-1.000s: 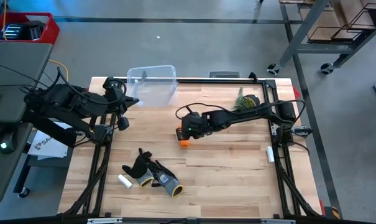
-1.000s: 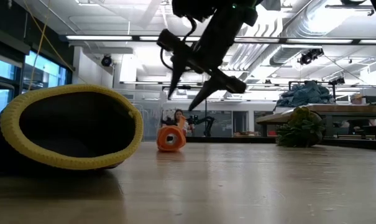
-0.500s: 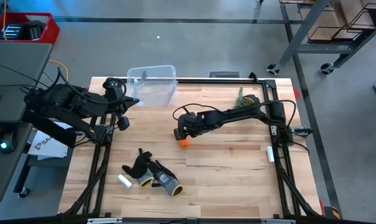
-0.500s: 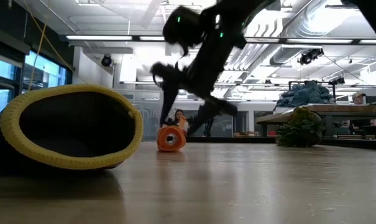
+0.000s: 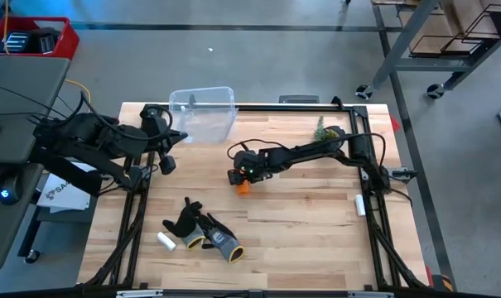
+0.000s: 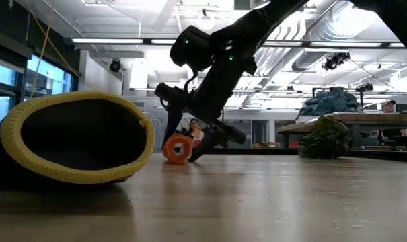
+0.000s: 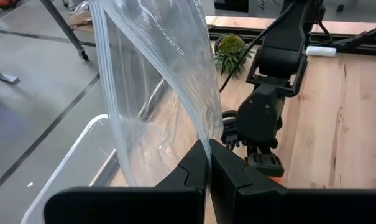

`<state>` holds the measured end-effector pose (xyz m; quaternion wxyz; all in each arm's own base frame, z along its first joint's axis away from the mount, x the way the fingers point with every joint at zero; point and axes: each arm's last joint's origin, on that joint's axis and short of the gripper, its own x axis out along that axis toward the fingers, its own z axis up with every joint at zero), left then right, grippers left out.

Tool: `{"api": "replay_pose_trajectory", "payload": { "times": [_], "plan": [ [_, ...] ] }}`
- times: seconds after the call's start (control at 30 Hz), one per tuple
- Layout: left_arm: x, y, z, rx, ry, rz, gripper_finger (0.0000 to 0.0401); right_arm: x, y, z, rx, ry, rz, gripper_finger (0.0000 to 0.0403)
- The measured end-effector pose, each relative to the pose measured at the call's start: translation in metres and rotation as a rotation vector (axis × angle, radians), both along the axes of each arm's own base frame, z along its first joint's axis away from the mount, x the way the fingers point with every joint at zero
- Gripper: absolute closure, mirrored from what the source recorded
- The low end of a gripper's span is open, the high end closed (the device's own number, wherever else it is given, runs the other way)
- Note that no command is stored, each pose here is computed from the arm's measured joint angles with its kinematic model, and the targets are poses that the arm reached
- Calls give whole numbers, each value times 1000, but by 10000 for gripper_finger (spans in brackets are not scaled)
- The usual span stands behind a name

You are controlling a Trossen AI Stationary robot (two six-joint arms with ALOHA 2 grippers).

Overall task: Roll bandage
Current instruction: Put the rolled orange bandage into the transparent zip bag

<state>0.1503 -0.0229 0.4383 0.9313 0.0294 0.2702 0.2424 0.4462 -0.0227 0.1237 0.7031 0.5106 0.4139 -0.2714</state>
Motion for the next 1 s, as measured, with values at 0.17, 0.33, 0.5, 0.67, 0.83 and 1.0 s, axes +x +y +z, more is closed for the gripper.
{"api": "replay_pose_trajectory", "payload": {
  "times": [0.17, 0.33, 0.5, 0.67, 0.83, 1.0],
  "plan": [
    [6, -4, -10, -37, 123, -81, 401, -4, 1, 12, -7, -9, 80, 281],
    [12, -1, -35, -101, 432, -65, 401, -28, 1, 60, -60, 32, 246, 364],
    [35, -3, -45, 22, 545, -178, 401, -68, 4, 119, -170, 82, 330, 360],
    [79, -10, -55, 214, 584, -494, 401, -115, 8, 197, -344, -66, 231, 361],
    [129, -13, -80, 324, 628, -785, 401, -169, 2, 259, -519, -234, -3, 361],
    [175, -14, -114, 662, 798, -955, 401, -183, -1, 290, -643, -410, -117, 361]
  ]
}}
